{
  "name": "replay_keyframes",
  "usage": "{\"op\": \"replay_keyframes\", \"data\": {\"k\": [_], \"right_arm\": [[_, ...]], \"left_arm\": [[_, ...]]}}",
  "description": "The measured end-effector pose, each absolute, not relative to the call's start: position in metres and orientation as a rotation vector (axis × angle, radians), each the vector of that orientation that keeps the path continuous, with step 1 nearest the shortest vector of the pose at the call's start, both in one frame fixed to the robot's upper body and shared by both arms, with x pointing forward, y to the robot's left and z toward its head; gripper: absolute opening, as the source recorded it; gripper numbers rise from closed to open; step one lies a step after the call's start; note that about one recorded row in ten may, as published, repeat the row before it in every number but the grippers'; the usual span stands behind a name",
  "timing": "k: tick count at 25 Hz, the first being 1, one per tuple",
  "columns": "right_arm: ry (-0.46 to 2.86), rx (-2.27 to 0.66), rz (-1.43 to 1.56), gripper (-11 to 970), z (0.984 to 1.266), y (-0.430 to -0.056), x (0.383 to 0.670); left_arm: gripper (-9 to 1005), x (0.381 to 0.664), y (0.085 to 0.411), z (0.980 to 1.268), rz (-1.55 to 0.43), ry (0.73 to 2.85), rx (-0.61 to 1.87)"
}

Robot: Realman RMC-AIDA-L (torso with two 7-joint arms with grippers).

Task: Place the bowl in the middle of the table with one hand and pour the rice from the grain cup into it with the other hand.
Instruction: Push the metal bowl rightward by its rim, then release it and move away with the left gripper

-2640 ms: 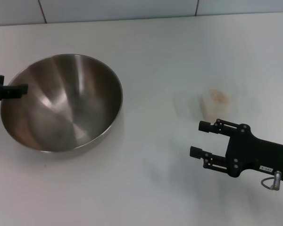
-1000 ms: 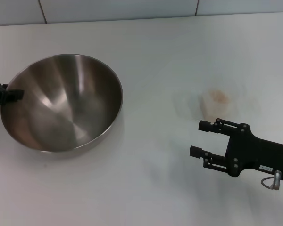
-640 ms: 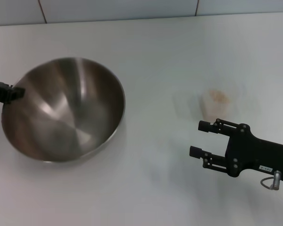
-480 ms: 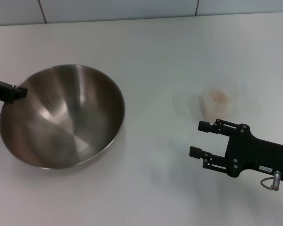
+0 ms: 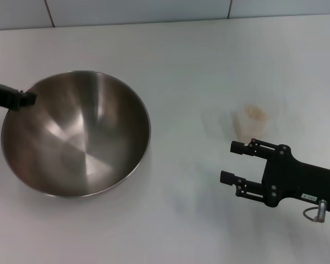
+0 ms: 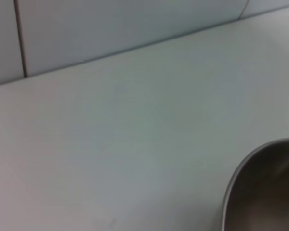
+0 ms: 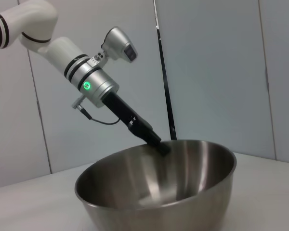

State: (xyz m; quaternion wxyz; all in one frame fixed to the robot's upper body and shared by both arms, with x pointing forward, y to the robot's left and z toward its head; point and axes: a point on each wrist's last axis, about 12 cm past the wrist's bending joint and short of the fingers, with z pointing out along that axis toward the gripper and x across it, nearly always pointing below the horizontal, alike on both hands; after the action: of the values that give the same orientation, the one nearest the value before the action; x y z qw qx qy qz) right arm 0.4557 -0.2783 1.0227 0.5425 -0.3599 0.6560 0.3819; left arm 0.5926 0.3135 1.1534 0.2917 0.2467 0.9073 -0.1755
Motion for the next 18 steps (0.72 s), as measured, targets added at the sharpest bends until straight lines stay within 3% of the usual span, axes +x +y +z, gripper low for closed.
{"op": "replay_keyframes", "data": {"k": [9, 18], "right_arm": [[1.560, -0.852, 0.906, 664, 1.022, -0.279, 0.455], [1.562, -0.850, 0.908, 663, 1.021, -0.279, 0.453]], "left_arm": [[41, 0.608, 0.292, 1.181, -0.574, 2.343, 0.708], [41, 0.627, 0.255, 1.187, -0.652, 2.306, 0.806]]}}
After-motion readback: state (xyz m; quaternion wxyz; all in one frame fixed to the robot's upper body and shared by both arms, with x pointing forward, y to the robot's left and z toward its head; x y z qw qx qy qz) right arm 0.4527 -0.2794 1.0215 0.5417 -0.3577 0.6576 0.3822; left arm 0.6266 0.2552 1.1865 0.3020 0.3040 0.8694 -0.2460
